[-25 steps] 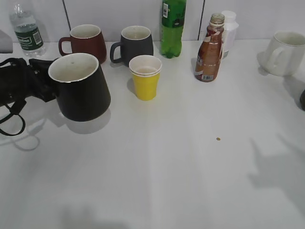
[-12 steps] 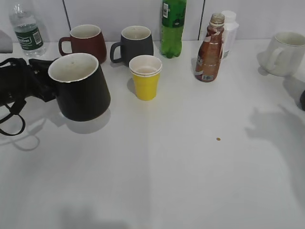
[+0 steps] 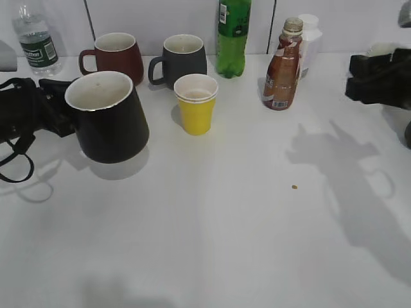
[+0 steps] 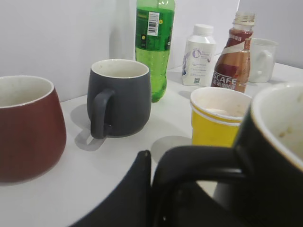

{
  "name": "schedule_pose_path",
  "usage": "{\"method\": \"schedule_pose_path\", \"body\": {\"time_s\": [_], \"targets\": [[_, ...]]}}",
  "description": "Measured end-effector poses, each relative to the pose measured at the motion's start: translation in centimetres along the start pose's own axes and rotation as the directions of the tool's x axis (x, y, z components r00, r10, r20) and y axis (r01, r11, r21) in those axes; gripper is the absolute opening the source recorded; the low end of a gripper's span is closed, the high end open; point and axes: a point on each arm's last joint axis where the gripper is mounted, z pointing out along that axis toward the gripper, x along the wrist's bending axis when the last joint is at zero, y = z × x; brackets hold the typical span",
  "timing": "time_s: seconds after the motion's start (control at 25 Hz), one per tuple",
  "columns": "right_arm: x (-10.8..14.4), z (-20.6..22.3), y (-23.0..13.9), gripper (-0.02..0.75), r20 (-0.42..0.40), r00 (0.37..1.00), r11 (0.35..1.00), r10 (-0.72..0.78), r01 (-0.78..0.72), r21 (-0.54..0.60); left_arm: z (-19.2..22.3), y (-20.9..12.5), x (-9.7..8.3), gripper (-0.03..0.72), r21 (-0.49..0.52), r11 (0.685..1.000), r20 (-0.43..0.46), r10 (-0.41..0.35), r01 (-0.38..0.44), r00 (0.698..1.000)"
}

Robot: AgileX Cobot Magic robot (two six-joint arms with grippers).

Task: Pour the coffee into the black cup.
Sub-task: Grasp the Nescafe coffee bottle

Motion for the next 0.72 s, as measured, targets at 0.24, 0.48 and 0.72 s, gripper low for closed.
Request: {"method": "schedule_pose_path", "body": {"time_s": [0.24,0.48,0.72], "targets": [[0.6,2.5,-2.8,0.498,0.024,0.997,0.998,0.067,-0.067,0.015,0.0,0.0,0.0,0.042,0.000,1.000,0.000,0.000,0.000,1.000],[2.5,4.4,-6.0,0.498,-0.119,0.991,0.995,-0.057,0.066,0.069,0.0,0.0,0.0,0.042,0.000,1.000,0.000,0.000,0.000,1.000],[3.7,7.3,-7.5,0.605,-0.146,0.989,0.993,-0.007,0.024,0.114,0.0,0.0,0.0,0.042,0.000,1.000,0.000,0.000,0.000,1.000]]}}
